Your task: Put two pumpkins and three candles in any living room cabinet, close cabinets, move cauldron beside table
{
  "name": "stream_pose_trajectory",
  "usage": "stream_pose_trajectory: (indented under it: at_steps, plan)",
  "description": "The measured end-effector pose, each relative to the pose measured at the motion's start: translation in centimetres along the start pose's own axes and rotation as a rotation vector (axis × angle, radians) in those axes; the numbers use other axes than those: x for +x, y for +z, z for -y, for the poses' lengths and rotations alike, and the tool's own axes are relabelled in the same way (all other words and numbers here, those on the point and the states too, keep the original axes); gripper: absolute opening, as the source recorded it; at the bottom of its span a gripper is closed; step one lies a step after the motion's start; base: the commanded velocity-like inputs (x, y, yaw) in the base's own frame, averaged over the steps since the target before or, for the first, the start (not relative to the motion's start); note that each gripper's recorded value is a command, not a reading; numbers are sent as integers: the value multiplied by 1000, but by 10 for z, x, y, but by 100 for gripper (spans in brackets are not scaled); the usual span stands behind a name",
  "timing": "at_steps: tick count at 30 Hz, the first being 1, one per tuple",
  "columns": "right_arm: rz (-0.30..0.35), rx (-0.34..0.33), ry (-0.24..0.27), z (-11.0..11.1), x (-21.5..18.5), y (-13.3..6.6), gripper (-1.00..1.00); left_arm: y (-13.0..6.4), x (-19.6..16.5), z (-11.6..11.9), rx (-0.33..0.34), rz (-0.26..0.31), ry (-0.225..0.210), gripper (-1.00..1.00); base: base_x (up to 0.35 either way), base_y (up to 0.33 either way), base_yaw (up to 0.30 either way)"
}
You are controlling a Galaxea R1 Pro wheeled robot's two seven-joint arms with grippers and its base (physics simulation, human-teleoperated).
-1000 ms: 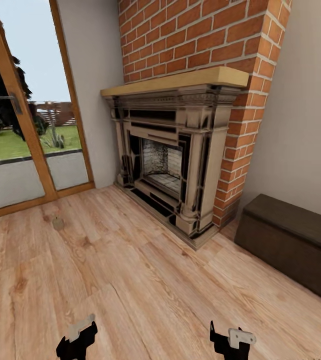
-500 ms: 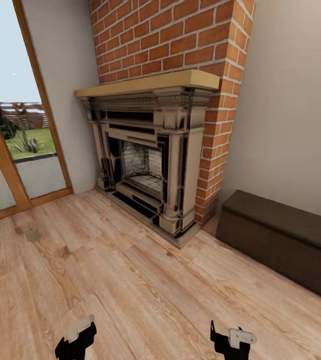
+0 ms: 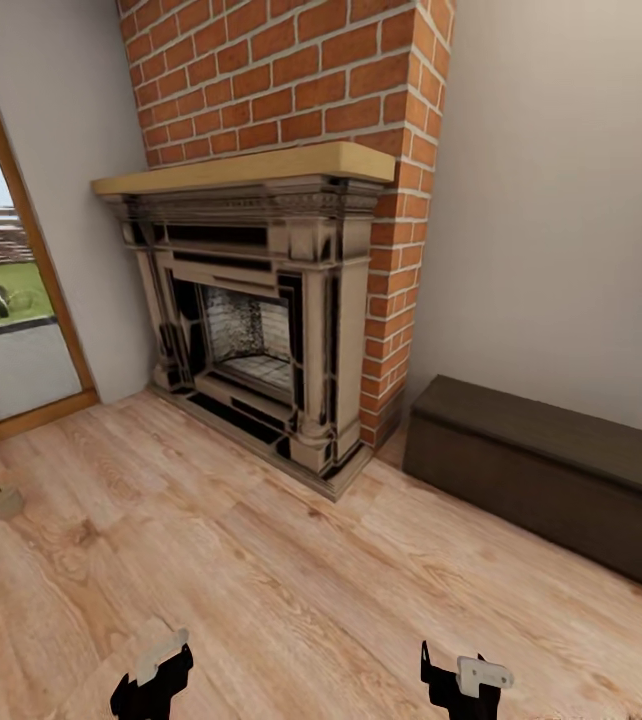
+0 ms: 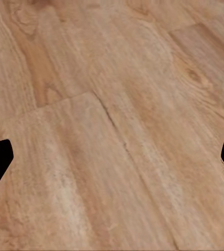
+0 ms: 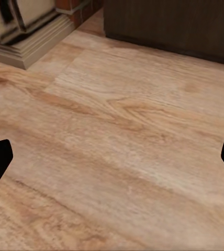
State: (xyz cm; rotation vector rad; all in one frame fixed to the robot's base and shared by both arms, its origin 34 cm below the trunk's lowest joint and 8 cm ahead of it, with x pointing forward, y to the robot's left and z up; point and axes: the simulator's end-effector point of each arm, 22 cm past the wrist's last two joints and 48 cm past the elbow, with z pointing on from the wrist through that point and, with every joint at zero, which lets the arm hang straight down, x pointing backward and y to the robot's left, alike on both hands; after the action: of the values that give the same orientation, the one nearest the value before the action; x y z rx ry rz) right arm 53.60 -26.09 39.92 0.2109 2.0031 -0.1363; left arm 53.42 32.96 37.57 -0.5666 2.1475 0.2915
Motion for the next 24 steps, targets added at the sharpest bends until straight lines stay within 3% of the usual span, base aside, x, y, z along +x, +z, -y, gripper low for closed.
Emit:
stream_pose_trajectory:
  at_steps: [13, 24]
  plan:
    - [5, -2, 1, -1, -2, 0, 100, -1, -2, 0, 1, 4, -2, 100, 184, 228, -279]
    - [9, -2, 2, -1, -4, 0, 100, -1, -4, 2, 3, 7, -4, 100, 158, 67, -288]
